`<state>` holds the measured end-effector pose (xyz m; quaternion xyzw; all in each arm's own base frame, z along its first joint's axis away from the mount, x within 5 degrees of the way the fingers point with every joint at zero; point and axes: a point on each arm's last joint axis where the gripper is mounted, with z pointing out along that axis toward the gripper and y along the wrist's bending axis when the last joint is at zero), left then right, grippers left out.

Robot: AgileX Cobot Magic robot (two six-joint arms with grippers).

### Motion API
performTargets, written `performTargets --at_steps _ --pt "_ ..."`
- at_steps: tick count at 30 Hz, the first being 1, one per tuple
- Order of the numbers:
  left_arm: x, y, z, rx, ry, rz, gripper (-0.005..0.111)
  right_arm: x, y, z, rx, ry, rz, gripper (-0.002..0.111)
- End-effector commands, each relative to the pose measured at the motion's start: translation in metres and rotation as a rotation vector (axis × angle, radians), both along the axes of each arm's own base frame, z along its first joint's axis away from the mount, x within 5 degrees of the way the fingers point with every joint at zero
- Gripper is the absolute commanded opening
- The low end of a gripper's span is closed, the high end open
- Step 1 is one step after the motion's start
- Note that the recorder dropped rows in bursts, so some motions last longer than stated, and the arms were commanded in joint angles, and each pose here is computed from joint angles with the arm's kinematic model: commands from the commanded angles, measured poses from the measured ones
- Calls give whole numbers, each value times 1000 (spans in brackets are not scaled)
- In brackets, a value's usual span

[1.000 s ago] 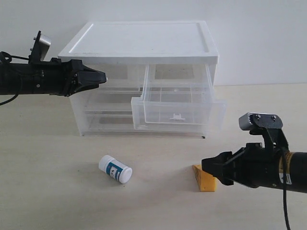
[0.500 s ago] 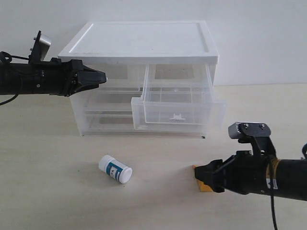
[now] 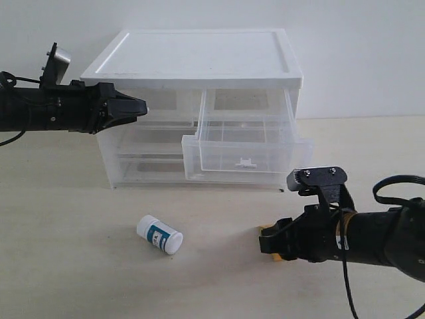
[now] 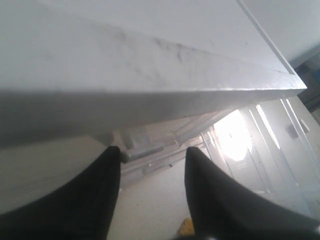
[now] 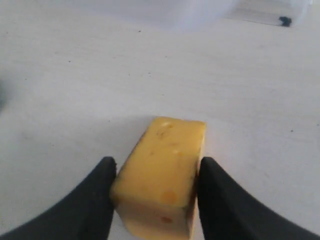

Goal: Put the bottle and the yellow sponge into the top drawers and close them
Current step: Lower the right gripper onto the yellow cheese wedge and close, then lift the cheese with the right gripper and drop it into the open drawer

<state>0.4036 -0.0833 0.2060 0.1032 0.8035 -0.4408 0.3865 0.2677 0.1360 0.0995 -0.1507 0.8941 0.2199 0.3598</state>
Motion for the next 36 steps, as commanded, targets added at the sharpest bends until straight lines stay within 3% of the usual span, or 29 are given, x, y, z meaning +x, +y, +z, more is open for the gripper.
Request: performTargets --at_steps 1,2,6,14,21,29,32,36 --pt "8 4 4 -4 -14 78 41 0 -3 -5 -66 30 0 5" --pt "8 4 4 -4 -14 78 41 -1 -4 -6 -71 39 -5 0" --pt "8 4 4 -4 -14 78 41 -9 -4 -7 -68 87 18 0" --pt "8 5 3 6 -12 91 41 -46 8 13 165 155 208 0" --pt "8 5 3 6 -12 91 41 -62 12 36 271 150 295 0" --pt "8 5 3 6 -12 91 41 -86 22 92 620 56 492 0" --pt "8 5 3 15 -13 84 41 -80 18 132 751 -107 402 0" --pt "7 4 3 8 -7 78 41 -60 13 163 765 -215 237 0"
